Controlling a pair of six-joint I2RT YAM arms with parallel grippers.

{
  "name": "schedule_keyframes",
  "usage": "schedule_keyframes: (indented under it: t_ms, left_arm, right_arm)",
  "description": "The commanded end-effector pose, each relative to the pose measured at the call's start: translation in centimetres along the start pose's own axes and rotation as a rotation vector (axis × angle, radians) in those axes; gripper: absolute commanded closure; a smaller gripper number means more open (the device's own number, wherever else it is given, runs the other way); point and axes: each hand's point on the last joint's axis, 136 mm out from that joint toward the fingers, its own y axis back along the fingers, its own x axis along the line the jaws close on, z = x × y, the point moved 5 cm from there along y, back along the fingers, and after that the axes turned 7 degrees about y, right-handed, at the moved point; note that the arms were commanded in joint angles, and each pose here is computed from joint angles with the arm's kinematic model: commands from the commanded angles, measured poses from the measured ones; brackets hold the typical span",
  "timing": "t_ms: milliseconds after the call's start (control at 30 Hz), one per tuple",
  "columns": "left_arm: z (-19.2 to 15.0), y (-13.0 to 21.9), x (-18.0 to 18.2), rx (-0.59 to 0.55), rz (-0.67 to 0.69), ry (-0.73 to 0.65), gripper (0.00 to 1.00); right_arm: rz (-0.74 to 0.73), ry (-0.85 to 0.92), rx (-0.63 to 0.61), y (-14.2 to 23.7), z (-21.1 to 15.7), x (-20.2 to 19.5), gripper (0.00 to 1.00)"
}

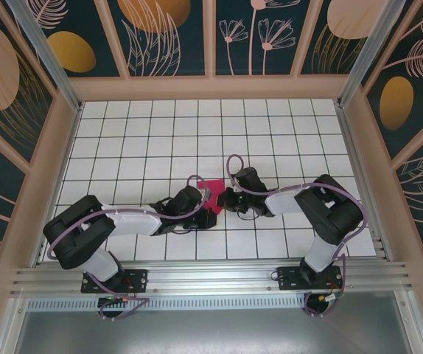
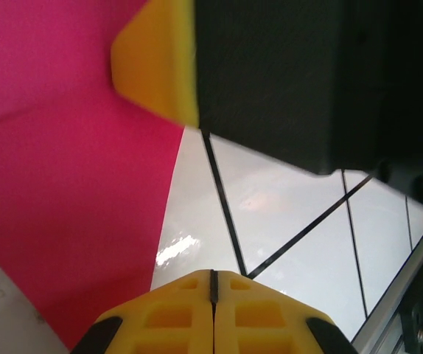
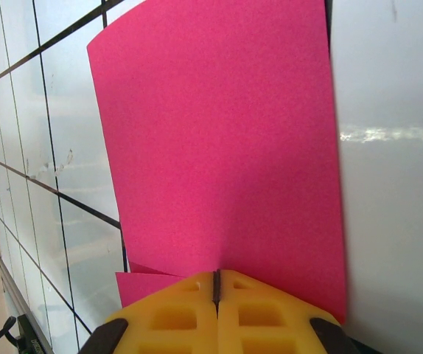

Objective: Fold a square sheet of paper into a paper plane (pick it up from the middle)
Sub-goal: Third fold the triangle at the center of the table.

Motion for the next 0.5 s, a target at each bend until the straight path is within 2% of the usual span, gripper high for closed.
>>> schedule_keyframes:
  t_ms: [0, 167, 333, 467]
  left_arm:
    - [0.7, 0.3, 0.2, -0.030, 0.044, -0.027, 0.91]
    - [0.3, -0.2, 1.7, -0.016, 0.111, -0.017, 0.93]
    - [0.4, 0.0, 3.0, -0.036, 0.201, -0.034, 0.95]
    - [0.3, -0.3, 3.5, -0.030, 0.220, -0.040, 0.96]
  right_arm:
    - [-0.183, -0.030, 0.070, -0.7, -2.2, -3.9, 0.93]
    - [-0.160, -0.024, 0.062, -0.5, -1.9, -3.3, 0.91]
    - [-0.061, 0.022, 0.006, 0.8, -0.3, -0.1, 0.86]
    - [0.009, 0.090, 0.001, 1.5, 0.0, 2.6, 0.84]
